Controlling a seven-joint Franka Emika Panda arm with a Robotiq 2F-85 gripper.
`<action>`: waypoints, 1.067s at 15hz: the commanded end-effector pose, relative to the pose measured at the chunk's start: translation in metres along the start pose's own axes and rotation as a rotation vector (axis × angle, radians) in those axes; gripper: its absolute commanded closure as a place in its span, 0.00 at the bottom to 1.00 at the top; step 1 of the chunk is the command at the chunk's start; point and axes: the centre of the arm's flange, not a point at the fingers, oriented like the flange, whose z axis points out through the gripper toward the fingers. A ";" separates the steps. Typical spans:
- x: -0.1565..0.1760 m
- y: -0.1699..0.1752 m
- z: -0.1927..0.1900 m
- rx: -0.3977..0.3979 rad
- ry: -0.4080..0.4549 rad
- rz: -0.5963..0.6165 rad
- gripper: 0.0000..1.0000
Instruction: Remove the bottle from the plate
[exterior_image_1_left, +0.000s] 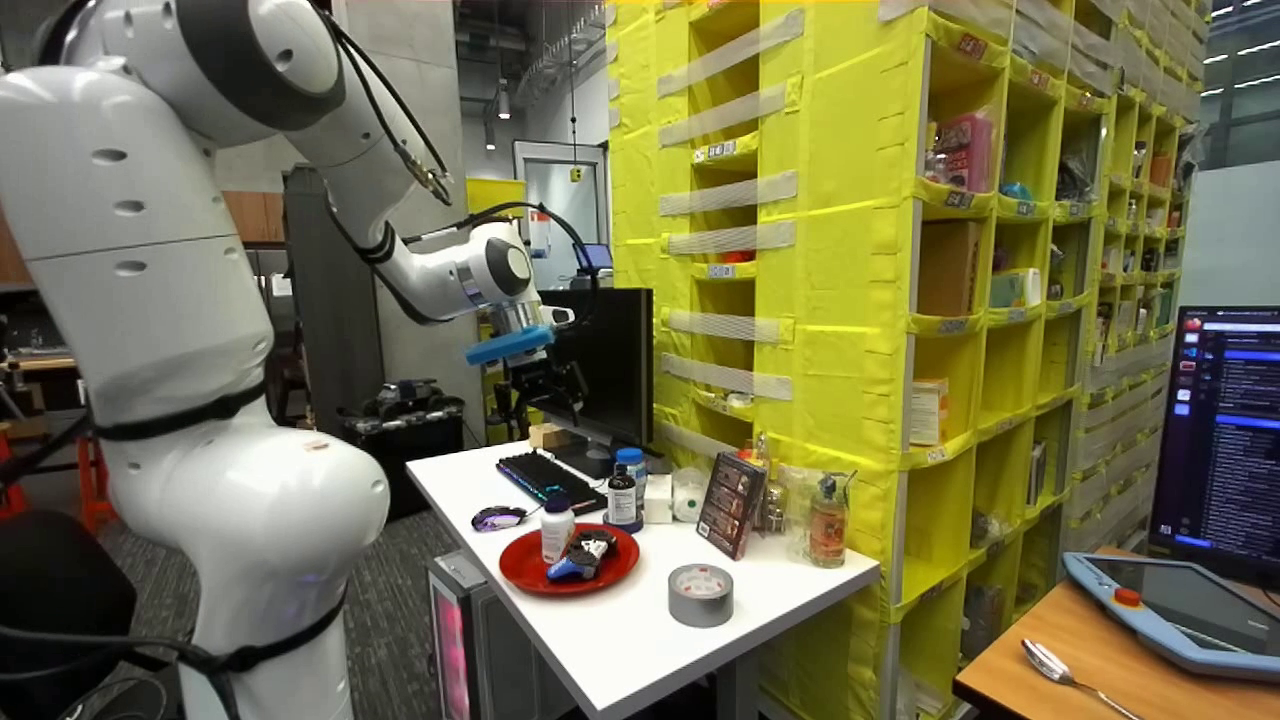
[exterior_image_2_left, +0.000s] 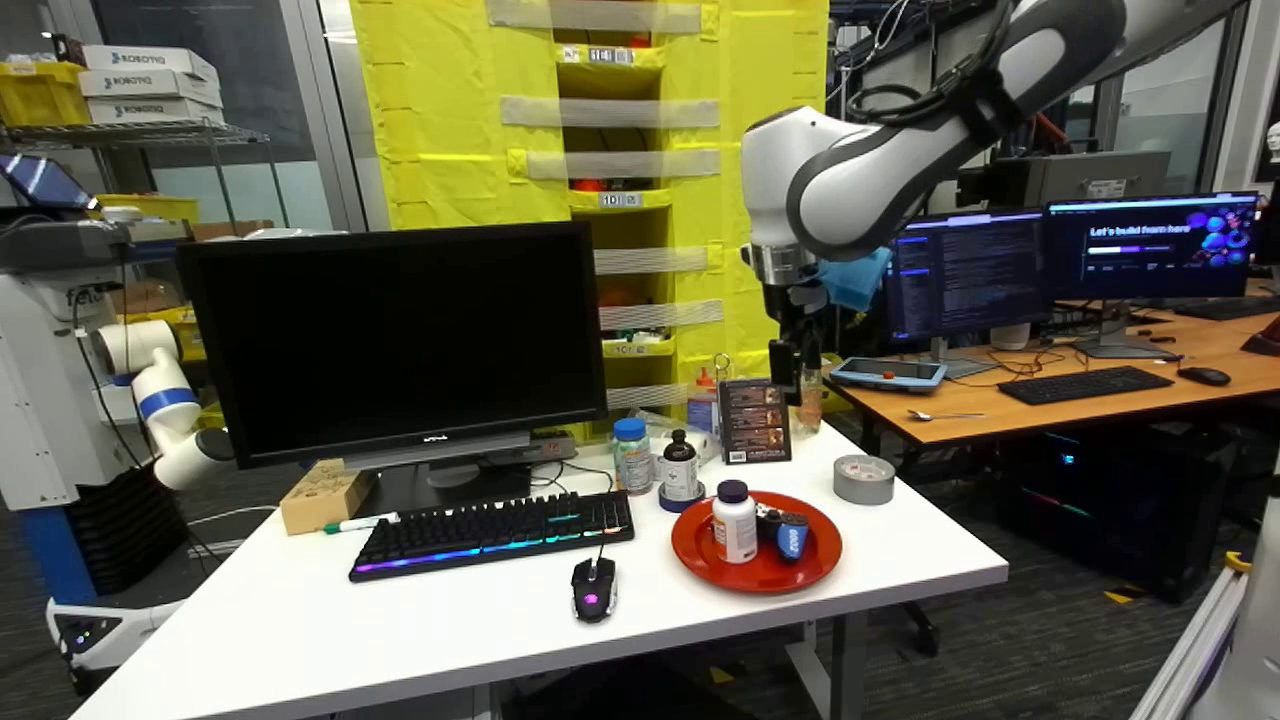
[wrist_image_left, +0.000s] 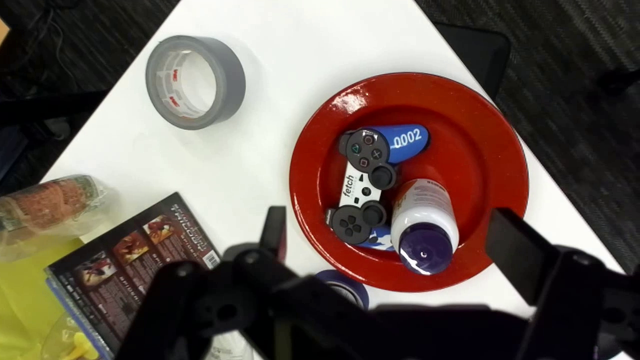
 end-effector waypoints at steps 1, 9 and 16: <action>0.022 -0.001 0.025 0.000 -0.024 -0.041 0.00; 0.026 0.003 0.033 -0.054 -0.002 -0.068 0.00; 0.058 -0.035 0.047 -0.021 0.015 -0.062 0.00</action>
